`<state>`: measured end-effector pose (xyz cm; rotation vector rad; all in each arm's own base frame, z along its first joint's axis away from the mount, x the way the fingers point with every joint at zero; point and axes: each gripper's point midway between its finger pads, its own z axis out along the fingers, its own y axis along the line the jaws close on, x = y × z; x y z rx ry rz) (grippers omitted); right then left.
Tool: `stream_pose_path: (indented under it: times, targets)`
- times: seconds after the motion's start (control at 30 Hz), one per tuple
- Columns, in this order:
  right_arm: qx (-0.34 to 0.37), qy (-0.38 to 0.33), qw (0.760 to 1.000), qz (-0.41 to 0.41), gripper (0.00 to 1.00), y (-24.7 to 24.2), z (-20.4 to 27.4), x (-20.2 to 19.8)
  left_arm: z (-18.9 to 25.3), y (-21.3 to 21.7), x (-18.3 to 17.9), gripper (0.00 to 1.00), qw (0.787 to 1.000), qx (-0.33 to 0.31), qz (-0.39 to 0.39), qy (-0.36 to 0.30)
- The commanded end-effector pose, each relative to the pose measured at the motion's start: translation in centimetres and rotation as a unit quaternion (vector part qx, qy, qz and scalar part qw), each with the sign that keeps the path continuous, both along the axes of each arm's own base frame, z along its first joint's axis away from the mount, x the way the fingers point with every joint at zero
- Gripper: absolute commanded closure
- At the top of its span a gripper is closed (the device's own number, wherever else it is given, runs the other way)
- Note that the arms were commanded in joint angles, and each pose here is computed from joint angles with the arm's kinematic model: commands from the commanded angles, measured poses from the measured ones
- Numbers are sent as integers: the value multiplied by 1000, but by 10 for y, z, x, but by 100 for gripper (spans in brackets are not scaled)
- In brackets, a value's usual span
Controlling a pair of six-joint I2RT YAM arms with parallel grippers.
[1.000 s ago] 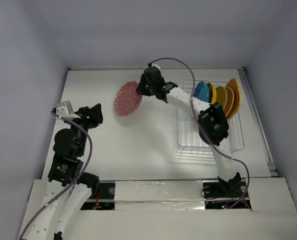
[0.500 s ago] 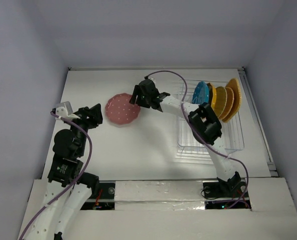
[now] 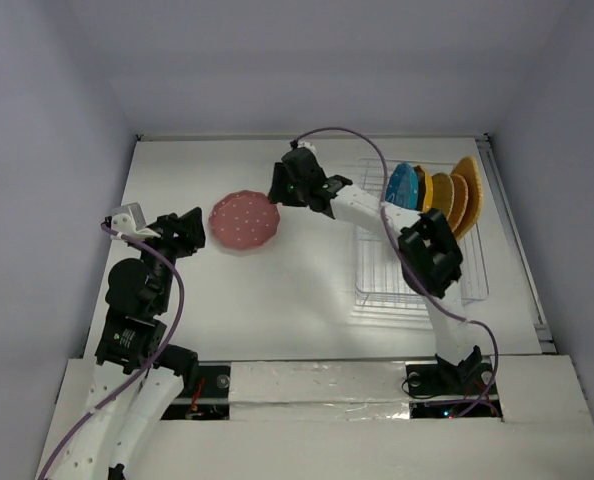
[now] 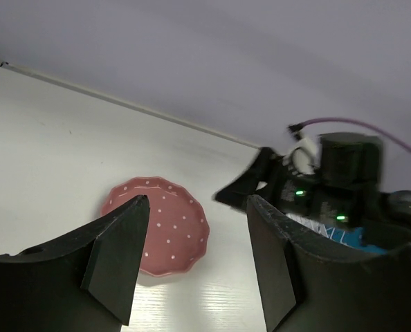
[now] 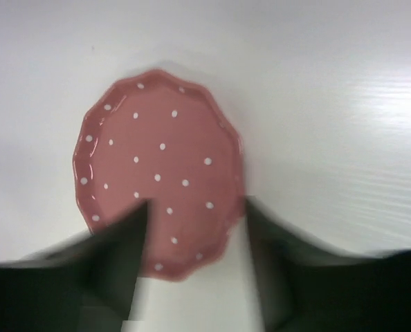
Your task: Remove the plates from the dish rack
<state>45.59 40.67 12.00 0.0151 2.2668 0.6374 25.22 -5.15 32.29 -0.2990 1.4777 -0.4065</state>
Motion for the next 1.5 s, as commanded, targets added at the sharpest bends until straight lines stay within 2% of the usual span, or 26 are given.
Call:
stream_pose_path:
  times: [0.0,0.03,0.07,0.1,0.17,0.2,0.37,0.43,0.47,0.5,0.53,0.6,0.67,0.9,1.03,1.13,1.17,1.2,1.27,1.3,1.4,1.47]
  targets:
    - [-31,-130,990,-48,88,-50,123,-3,9,1,-2,45,1000,-1,0,-20]
    - [-42,-143,986,-69,100,-77,142,-12,10,1,-3,46,1000,-2,0,-21]
    - [-59,-147,984,-84,100,-97,147,-16,11,1,-3,51,1000,-2,0,-24]
    - [-82,-156,978,-113,100,-128,152,-14,11,1,-3,70,1000,-3,0,-25]
    - [-109,-153,972,-143,100,-175,157,-32,12,1,-4,88,1000,-3,0,-27]
    - [-125,-154,965,-172,100,-204,160,-32,12,1,-3,100,1000,-3,0,-26]
    - [-202,-115,947,-220,100,-281,150,-69,12,1,-4,99,1000,-4,0,-25]
    - [-236,-107,934,-247,100,-301,147,-75,12,2,-4,90,1000,-3,0,-25]
    - [-252,-96,925,-267,95,-319,143,-75,12,2,-4,86,1000,-3,0,-25]
    - [-260,-89,921,-276,79,-327,137,-74,11,1,-4,79,1000,-2,0,-24]
    - [-261,-85,920,-279,69,-332,134,-73,11,1,-3,76,1000,-1,0,-23]
    - [-258,-80,921,-281,55,-339,127,-67,10,1,-2,71,1000,-1,0,-21]
    - [-266,-71,921,-277,53,-340,119,-62,9,1,-2,66,1000,0,0,-20]
    - [-285,-52,917,-275,51,-342,102,-40,11,1,-2,63,1000,1,0,-24]
    - [-303,-37,912,-275,52,-344,91,-28,11,1,-2,62,1000,0,0,-24]
    - [-321,-38,903,-282,57,-348,96,-24,11,1,-2,61,1000,0,0,-25]
    - [-326,-37,901,-283,61,-350,99,-24,13,1,-3,61,1000,0,0,-27]
    - [-332,-41,898,-285,75,-352,104,-24,13,1,-3,60,1000,0,0,-27]
    - [-337,-50,894,-291,86,-355,116,-23,13,1,-3,60,1000,-1,0,-28]
    - [-354,-51,885,-298,98,-362,121,-25,13,2,-3,60,1000,-1,0,-29]
    - [-374,-67,870,-314,100,-372,147,-27,15,2,-4,60,1000,-1,0,-31]
    - [-364,-88,869,-324,100,-374,173,-27,16,2,-5,59,999,-3,0,-34]
